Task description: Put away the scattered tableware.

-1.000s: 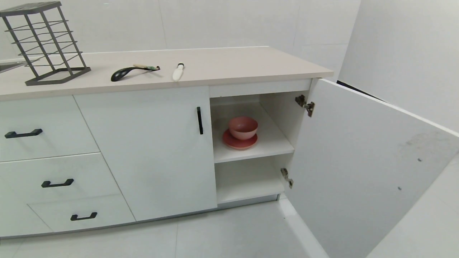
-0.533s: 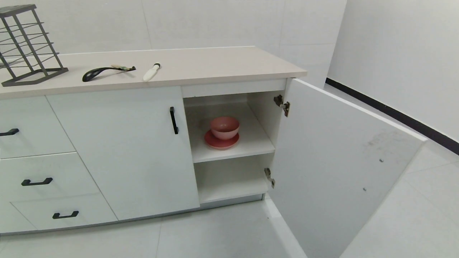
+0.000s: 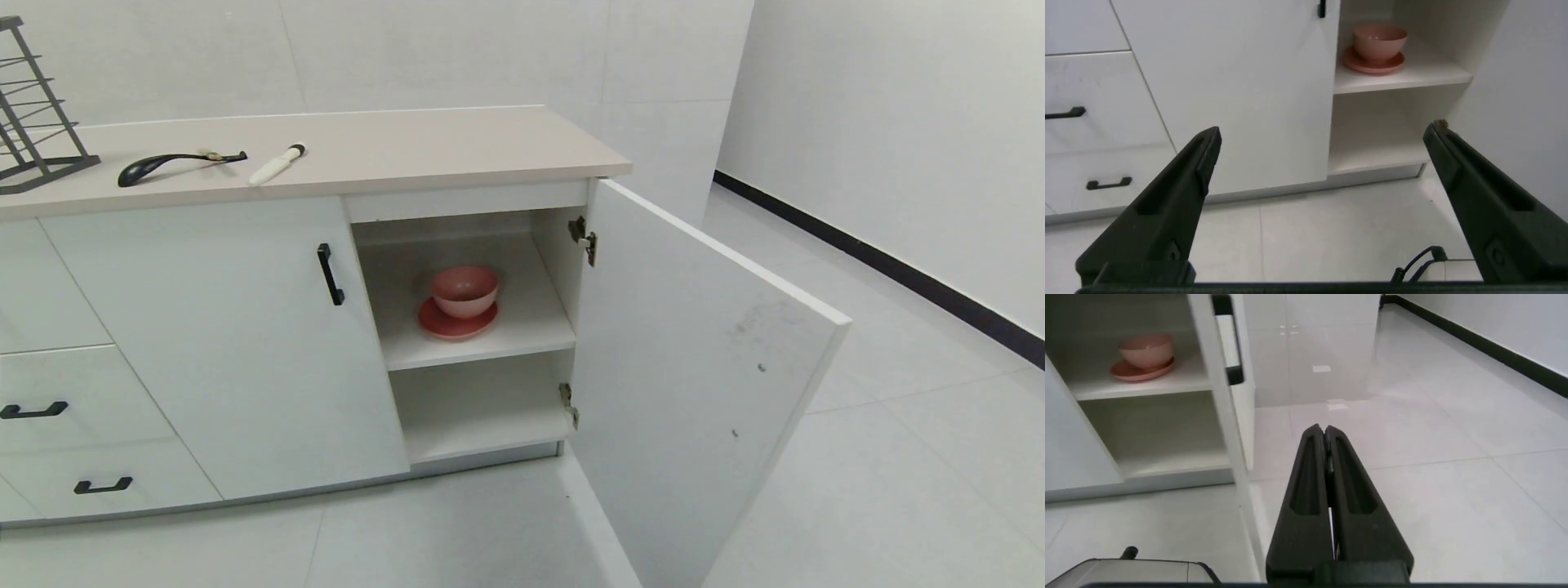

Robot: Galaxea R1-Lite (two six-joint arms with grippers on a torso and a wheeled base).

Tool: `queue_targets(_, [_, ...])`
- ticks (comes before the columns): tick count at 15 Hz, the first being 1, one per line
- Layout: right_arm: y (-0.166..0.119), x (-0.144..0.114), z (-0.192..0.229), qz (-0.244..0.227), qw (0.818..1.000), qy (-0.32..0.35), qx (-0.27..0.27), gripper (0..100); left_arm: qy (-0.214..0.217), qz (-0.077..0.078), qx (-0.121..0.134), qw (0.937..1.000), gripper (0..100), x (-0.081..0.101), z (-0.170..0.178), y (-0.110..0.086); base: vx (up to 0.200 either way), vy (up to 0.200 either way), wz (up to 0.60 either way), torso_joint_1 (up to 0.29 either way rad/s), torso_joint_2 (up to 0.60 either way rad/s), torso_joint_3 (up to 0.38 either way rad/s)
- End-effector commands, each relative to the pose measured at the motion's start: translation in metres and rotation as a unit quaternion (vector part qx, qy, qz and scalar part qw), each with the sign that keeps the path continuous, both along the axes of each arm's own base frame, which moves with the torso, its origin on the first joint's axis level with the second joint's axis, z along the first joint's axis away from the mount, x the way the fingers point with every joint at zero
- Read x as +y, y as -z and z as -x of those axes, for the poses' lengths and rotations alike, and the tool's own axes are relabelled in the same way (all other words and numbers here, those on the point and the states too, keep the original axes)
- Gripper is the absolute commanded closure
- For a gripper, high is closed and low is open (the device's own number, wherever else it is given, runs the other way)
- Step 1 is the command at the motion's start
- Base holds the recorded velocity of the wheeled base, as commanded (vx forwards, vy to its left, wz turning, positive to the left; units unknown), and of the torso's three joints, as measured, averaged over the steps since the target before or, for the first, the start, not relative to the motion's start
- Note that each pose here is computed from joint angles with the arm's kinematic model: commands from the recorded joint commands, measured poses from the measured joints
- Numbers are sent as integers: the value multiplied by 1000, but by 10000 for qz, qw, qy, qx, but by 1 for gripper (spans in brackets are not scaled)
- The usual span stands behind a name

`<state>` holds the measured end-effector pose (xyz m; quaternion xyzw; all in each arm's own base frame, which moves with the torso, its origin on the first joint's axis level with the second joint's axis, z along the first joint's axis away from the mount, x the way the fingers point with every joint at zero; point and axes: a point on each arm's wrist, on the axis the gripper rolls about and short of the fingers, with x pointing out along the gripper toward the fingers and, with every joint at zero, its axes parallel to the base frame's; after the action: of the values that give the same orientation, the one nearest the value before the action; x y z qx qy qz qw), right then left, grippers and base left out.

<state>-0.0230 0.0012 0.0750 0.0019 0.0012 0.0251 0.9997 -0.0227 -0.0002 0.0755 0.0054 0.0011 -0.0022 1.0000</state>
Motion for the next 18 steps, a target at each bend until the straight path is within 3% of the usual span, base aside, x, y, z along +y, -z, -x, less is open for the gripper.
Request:
queue_targets(1, [0,0,0,-12,10000,-2,12,100,1,1,5,10000,0,0,0,0,0,0,0,0,0,0])
queue_targets(7, [0,-1,0,-34,9998,174,5,100,-7,1,5,10000,0,0,0,0,-100,0,0,3,2,1])
queue_targets(9, [-18,-1,2,-133,9971,250,-706,100,-7,1,5,10000,0,0,0,0,0,0,0,0,0,0])
queue_targets(10, [-43,0,5,-123,9953,270,-920,100,1,1,5,10000,0,0,0,0,0,0,0,0,0,0])
queue_targets(12, [-96,4,-9,199,9952,-451,-846,100,1,1,5,10000,0,0,0,0,0,0,0,0,0,0])
queue_targets(13, [-106,4,-15,311,9945,-612,-791,100,1,1,5,10000,0,0,0,0,0,0,0,0,0,0])
queue_targets(14, [-131,6,-38,658,9892,-1199,-523,100,-7,1,5,10000,0,0,0,0,0,0,0,0,0,0])
queue_targets(18, [-152,9,-106,434,9745,-2154,446,100,-7,8,5,10000,0,0,0,0,0,0,0,0,0,0])
